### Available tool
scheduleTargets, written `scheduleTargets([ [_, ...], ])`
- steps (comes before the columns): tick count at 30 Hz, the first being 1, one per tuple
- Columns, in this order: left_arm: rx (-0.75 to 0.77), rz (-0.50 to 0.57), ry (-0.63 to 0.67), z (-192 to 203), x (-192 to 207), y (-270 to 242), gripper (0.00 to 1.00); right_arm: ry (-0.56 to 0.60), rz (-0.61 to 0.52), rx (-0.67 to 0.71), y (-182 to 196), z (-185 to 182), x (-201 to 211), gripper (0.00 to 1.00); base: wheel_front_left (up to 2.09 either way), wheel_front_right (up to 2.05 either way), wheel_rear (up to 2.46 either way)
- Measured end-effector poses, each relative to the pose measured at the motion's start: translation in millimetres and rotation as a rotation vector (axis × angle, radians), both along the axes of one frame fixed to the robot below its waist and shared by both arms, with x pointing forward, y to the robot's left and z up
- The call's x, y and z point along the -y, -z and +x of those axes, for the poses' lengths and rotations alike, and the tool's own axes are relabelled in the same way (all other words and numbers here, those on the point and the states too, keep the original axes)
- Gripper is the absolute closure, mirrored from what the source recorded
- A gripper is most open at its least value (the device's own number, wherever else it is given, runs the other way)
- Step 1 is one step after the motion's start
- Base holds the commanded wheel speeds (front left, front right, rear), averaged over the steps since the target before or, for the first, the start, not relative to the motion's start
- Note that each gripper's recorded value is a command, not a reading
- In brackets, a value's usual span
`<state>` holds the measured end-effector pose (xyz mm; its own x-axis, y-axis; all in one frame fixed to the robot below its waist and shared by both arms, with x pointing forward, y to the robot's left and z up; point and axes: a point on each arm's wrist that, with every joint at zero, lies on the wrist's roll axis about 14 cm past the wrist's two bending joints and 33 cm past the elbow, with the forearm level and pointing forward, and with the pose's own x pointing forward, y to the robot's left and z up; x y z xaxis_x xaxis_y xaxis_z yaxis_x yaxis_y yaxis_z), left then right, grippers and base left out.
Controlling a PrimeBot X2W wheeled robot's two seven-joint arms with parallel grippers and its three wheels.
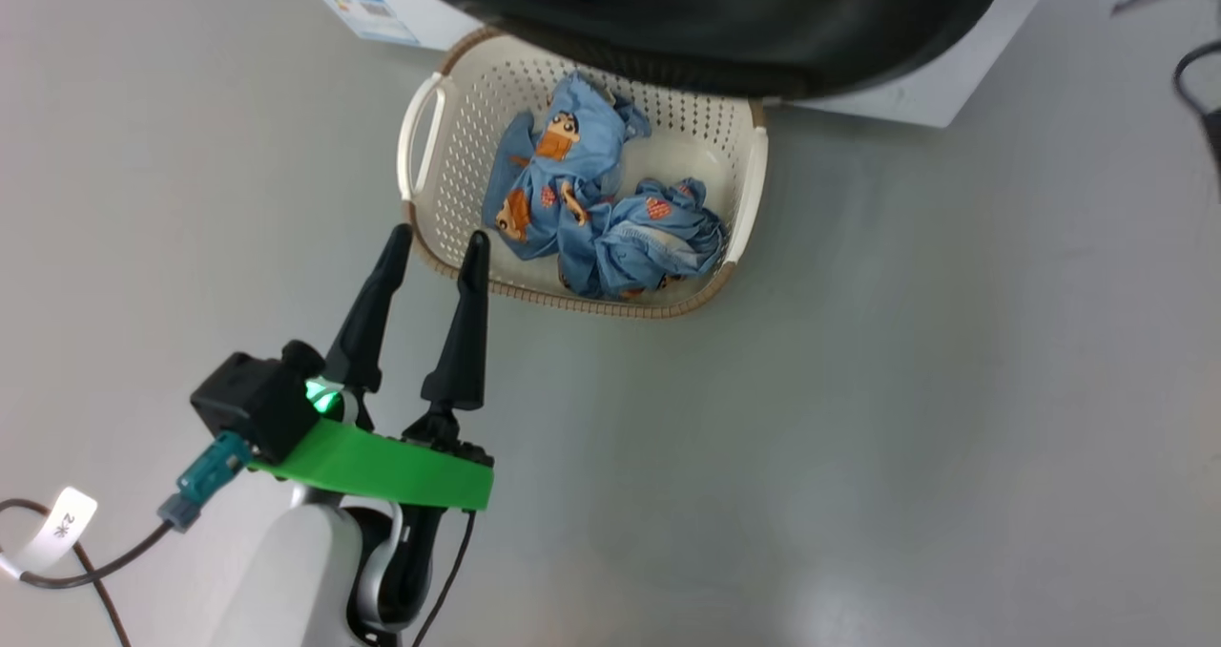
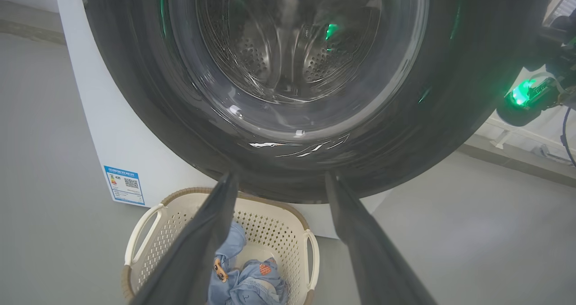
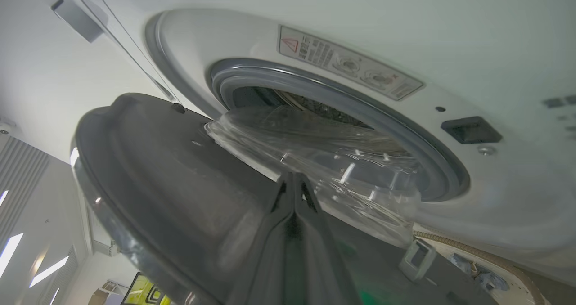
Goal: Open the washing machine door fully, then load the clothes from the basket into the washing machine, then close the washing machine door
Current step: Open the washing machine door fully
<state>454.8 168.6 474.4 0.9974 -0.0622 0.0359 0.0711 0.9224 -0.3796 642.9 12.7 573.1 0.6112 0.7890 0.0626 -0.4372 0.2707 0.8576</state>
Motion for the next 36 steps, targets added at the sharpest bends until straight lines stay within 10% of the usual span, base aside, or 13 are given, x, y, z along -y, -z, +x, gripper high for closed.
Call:
scheduleTargets([
  [36,0.051,0.037,-0.087,-59.0,-22.0,-31.5,0.00,-0.380,-0.101,-0.008,4.3,-170.8,-75.8,1.00,0.00,0.00,0.00],
])
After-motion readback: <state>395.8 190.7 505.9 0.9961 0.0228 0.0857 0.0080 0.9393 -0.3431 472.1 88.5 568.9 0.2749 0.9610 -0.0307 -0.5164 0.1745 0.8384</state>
